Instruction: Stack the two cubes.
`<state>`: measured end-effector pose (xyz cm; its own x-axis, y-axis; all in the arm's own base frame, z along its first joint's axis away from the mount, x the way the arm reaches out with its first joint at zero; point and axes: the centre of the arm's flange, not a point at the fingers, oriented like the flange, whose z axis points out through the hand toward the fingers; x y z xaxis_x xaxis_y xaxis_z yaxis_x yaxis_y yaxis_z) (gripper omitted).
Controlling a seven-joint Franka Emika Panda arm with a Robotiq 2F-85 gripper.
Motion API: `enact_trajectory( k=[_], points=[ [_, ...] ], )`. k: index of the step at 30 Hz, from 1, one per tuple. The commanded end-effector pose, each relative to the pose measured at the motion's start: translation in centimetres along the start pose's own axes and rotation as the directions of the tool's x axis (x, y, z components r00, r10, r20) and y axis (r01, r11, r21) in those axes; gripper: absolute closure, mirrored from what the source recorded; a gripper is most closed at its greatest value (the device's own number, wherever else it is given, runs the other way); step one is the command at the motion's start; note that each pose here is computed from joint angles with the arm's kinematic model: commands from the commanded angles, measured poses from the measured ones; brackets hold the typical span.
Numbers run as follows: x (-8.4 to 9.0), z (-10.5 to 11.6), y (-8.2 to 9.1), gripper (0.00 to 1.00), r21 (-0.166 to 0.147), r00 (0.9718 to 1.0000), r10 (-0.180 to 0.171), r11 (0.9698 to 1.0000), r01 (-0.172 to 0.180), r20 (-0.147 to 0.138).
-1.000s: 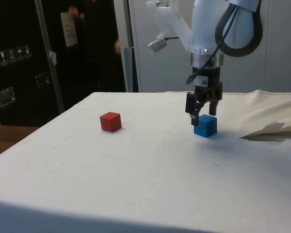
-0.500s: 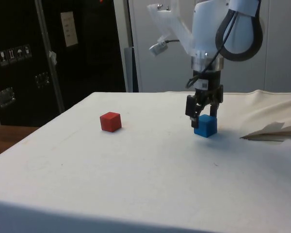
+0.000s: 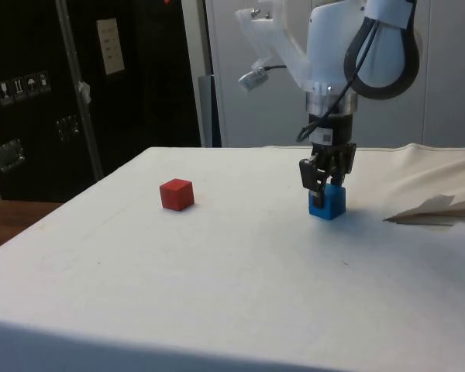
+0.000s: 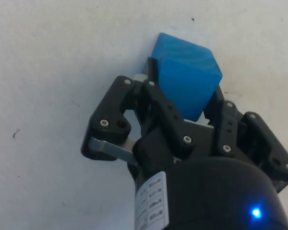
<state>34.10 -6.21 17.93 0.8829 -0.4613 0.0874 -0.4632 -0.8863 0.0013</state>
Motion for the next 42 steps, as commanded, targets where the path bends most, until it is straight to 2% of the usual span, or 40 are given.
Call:
enact_trajectory(
  k=[1, 9, 18, 19, 31, 36, 42],
  points=[
    [0.2, 0.2, 0.1, 1.0, 0.0, 0.9999, 0.005, 1.0, -0.005, -0.012],
    [0.0, 0.0, 0.0, 1.0, 0.0, 1.0, 0.0, 1.0, 0.0, 0.0],
    [1.5, -0.9, -0.1, 1.0, 0.005, 0.9998, 0.0, 1.0, 0.0, -0.019],
    [1.7, -1.3, 0.0, 1.0, 0.003, 0.9999, -0.001, 1.0, 0.001, -0.013],
    [3.7, -5.0, -0.5, 1.0, 0.019, 0.9996, -0.019, 0.9996, 0.019, -0.019],
    [4.2, -5.9, -0.7, 1.0, 0.025, 0.9995, -0.024, 0.9994, 0.025, -0.021],
    [5.6, -7.6, -1.2, 1.0, 0.023, 0.9986, -0.051, 0.9984, 0.051, -0.017]
  ],
)
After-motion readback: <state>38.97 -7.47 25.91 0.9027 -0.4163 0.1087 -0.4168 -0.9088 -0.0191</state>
